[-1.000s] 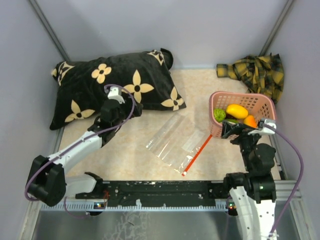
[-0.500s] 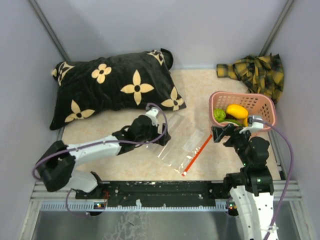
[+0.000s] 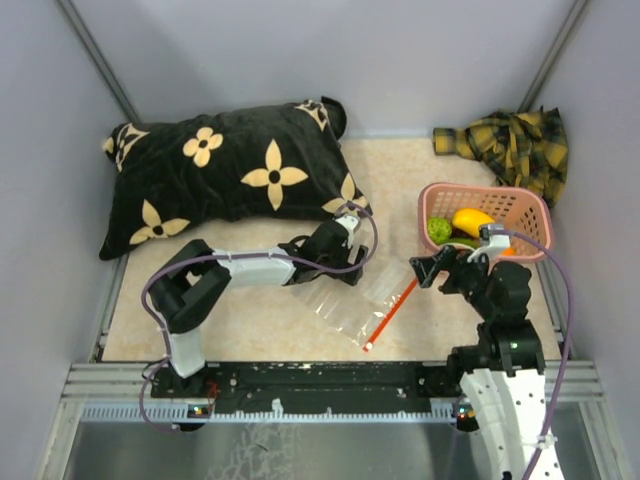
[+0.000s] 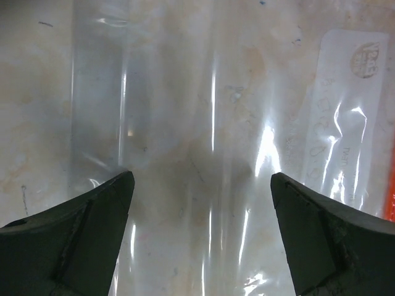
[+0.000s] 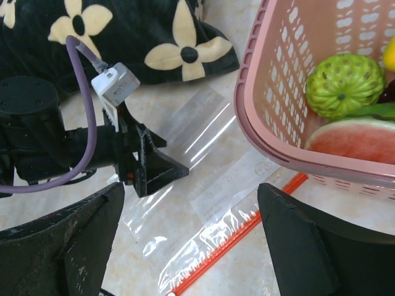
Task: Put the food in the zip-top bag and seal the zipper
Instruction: Move the zipper food storage bag to the center of the board.
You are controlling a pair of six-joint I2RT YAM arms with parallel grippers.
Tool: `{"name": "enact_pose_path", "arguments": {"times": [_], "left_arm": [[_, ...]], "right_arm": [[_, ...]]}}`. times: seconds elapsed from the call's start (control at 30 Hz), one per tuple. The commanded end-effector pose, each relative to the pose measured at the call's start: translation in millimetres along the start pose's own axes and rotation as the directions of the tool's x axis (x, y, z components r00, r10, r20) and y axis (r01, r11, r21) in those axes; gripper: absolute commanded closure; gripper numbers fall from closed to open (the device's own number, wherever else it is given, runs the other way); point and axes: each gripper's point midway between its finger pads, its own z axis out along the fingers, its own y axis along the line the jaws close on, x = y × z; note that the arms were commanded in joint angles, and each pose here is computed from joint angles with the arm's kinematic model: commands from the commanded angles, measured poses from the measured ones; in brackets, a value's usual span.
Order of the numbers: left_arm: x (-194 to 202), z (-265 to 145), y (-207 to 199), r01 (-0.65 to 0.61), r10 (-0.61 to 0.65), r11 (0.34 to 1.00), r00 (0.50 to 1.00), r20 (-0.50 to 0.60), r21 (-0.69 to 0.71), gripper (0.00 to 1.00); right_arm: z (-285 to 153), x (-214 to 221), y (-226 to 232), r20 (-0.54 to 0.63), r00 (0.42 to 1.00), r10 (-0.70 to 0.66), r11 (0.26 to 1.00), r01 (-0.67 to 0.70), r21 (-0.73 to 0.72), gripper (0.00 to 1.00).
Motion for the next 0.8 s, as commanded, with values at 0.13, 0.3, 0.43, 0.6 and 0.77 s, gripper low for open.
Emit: {"name": "enact_pose_path", "arguments": {"times": [0.13, 0.3, 0.43, 0.6, 0.77], "left_arm": [[40.1, -15.7, 41.3, 0.022, -0.044, 0.980, 0.993, -0.109, -0.196, 0.01], [55.3, -32.7, 68.8, 0.049, -0.088, 0.958, 0.988, -0.128, -0.284, 0.01], [61.5, -43.5, 87.8, 0.091, -0.136, 0.944, 0.983, -0.122, -0.316, 0.01], [67.3, -58.1, 107.4, 0.157, -0.203, 0.929, 0.973, -0.106, -0.336, 0.01], [66.3, -72.3, 119.3, 0.221, -0.258, 0.918, 0.964, -0.070, -0.330, 0.01]], "right_arm": [[3.6, -9.7, 23.2, -0.005, 0.999, -0.037, 0.992, 0.036, -0.120, 0.10], [9.7, -6.0, 26.4, -0.032, 0.999, -0.017, 0.989, 0.012, -0.147, 0.10], [13.8, -4.4, 32.3, -0.044, 0.999, -0.006, 0.985, -0.001, -0.171, 0.10], [25.4, 7.1, 52.5, -0.090, 0.995, -0.035, 0.980, 0.017, -0.197, 0.10], [49.2, 38.1, 91.0, -0.157, 0.981, -0.115, 0.972, 0.078, -0.221, 0.10]]}}
